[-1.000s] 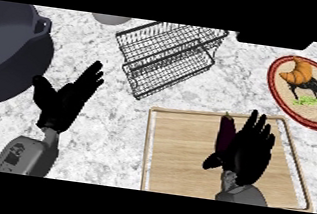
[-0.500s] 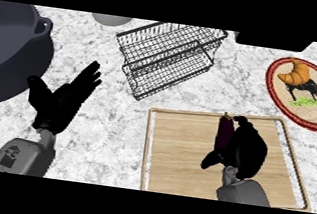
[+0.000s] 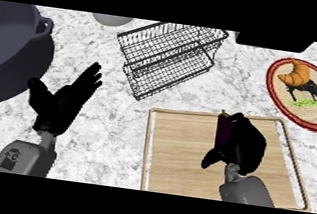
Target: Pick the eggplant from the tray and place it in the tiered basket
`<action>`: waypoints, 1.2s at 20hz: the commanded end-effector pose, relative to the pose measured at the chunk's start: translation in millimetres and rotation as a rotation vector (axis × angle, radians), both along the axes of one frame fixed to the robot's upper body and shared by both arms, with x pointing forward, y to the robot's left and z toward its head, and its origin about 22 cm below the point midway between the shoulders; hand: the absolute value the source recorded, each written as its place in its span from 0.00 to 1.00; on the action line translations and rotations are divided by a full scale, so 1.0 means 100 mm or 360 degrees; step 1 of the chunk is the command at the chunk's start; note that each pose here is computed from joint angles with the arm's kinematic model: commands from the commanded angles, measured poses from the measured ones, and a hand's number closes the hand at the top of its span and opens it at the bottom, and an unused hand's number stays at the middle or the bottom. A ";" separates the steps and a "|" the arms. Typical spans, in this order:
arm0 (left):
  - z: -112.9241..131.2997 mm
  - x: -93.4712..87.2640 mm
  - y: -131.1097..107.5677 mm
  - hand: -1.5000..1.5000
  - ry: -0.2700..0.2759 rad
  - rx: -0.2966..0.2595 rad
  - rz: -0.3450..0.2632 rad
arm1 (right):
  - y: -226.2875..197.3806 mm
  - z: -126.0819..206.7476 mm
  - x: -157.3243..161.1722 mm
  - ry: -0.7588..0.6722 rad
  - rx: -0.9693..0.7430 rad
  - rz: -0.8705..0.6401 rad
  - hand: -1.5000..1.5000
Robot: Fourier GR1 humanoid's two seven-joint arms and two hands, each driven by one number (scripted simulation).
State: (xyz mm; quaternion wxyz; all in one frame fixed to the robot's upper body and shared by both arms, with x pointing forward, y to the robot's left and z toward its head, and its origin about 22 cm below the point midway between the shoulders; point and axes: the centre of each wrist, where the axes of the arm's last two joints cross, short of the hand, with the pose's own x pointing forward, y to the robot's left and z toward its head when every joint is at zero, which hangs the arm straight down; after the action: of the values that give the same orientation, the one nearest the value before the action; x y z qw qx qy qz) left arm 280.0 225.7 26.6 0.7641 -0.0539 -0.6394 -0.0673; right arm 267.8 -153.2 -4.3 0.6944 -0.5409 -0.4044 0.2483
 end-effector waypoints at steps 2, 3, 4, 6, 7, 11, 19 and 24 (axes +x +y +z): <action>-0.01 0.01 -0.08 0.50 -0.0016 0.0005 -0.0034 | -0.29 -0.15 0.00 0.0237 -0.0148 0.0612 1.00; 0.05 0.03 -0.14 0.50 -0.0033 0.0001 -0.0049 | -0.40 -0.16 -0.08 0.0302 -0.0149 0.0766 1.00; 0.02 0.04 -0.14 0.50 -0.0018 -0.0008 -0.0063 | -0.39 -0.12 -0.03 0.0353 -0.0177 0.0905 1.00; 0.03 0.04 -0.08 0.50 -0.0011 -0.0019 -0.0045 | -0.69 0.05 0.04 0.0312 -0.0098 0.1062 1.00; -0.02 -0.03 -0.10 0.50 -0.0003 0.0003 -0.0039 | -0.89 0.22 0.18 0.0268 -0.0067 0.1087 1.00; -0.05 -0.19 -0.02 0.50 0.0018 0.0000 -0.0019 | -1.21 0.54 0.26 0.0160 0.0109 0.1242 1.00; -0.12 -0.10 0.05 0.50 0.0017 0.0014 0.0031 | -1.42 1.55 0.27 -0.0259 0.0486 0.1292 1.00; 0.06 -0.02 0.09 0.50 -0.0012 0.0000 0.0022 | -1.58 2.24 0.15 -0.0500 0.0442 0.1331 1.00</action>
State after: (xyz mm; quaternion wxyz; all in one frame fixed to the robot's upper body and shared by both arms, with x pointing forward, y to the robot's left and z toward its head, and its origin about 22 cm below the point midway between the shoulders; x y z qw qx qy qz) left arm 274.4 230.7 23.0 0.7665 -0.0453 -0.6377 -0.0609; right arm 290.5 -304.6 176.6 0.5626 -0.2639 -0.6837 0.3826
